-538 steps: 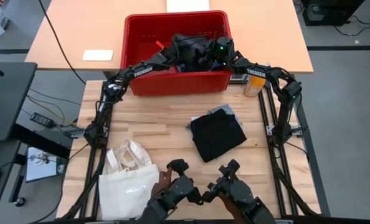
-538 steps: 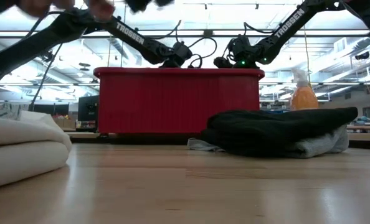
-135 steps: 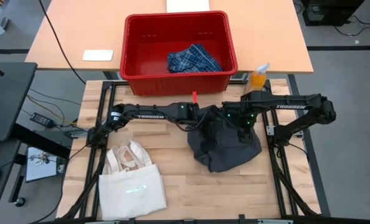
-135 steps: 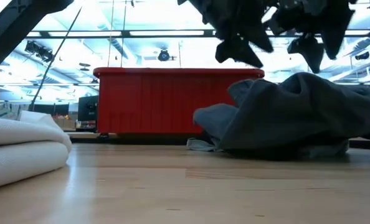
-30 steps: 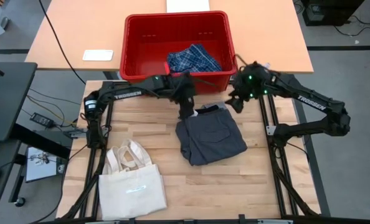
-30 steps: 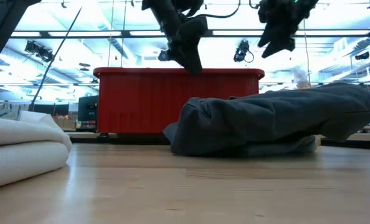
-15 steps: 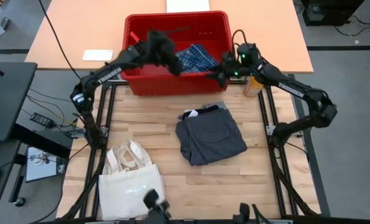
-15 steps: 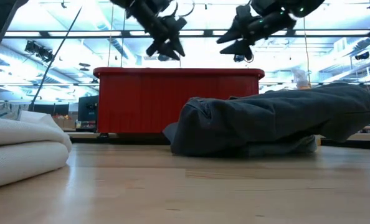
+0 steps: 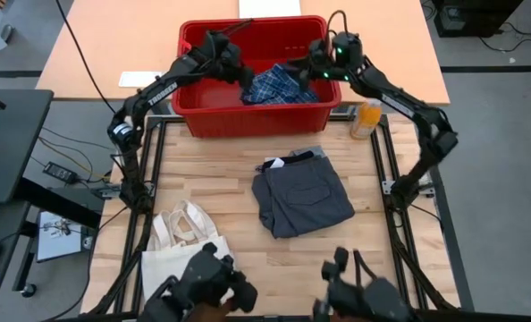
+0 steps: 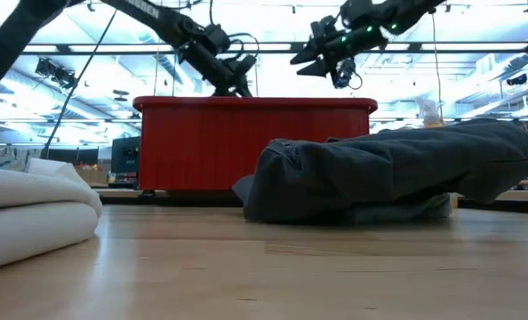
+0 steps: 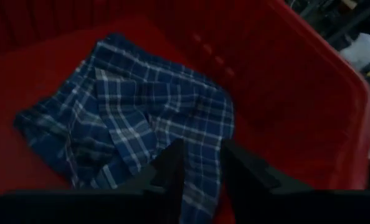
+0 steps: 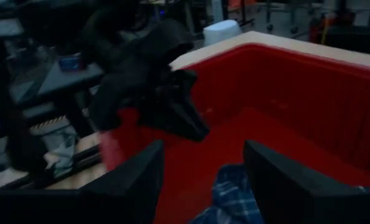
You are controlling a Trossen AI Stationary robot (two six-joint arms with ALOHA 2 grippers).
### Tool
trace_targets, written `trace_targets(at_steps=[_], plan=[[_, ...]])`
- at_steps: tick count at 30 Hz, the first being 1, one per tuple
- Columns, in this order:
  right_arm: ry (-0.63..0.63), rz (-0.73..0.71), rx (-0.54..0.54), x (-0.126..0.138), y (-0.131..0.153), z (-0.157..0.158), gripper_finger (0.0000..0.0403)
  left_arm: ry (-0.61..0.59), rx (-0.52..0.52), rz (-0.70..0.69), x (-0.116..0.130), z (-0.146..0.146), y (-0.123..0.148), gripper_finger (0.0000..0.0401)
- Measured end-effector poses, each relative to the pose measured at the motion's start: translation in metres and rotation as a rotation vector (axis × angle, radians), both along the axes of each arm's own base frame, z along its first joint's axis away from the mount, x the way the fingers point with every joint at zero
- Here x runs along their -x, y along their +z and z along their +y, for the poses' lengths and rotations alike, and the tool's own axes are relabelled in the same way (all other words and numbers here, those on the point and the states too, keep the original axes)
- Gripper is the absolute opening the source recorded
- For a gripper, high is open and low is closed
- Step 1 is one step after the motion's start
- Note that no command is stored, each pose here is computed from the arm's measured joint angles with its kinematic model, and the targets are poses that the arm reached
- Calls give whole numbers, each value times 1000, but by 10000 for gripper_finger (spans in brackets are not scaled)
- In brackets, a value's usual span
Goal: Fold laundry
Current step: Remove the blue shorts from the red organizer bin
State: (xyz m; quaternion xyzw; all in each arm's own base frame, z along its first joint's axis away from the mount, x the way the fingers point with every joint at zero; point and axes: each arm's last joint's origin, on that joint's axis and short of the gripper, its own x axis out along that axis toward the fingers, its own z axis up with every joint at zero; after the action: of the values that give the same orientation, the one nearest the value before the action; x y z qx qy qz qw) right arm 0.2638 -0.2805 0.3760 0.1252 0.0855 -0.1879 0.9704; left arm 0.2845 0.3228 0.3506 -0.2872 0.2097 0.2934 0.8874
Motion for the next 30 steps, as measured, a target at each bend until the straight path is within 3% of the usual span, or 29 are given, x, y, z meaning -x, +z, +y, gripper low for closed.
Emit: trace_targets(at_steps=[7, 11, 19, 30], plan=[[-49, 6, -23, -18, -14, -50, 226, 104, 7, -58, 10, 32, -14, 103], [-75, 31, -44, -26, -32, -72, 226, 163, 49, -32, 22, 52, -33, 123], [-78, 72, -91, -37, -62, -88, 226, 198, 191, -19, 26, 74, -72, 236], [-87, 135, -52, -36, -67, -88, 226, 248, 453, 37, 18, 82, -132, 366]])
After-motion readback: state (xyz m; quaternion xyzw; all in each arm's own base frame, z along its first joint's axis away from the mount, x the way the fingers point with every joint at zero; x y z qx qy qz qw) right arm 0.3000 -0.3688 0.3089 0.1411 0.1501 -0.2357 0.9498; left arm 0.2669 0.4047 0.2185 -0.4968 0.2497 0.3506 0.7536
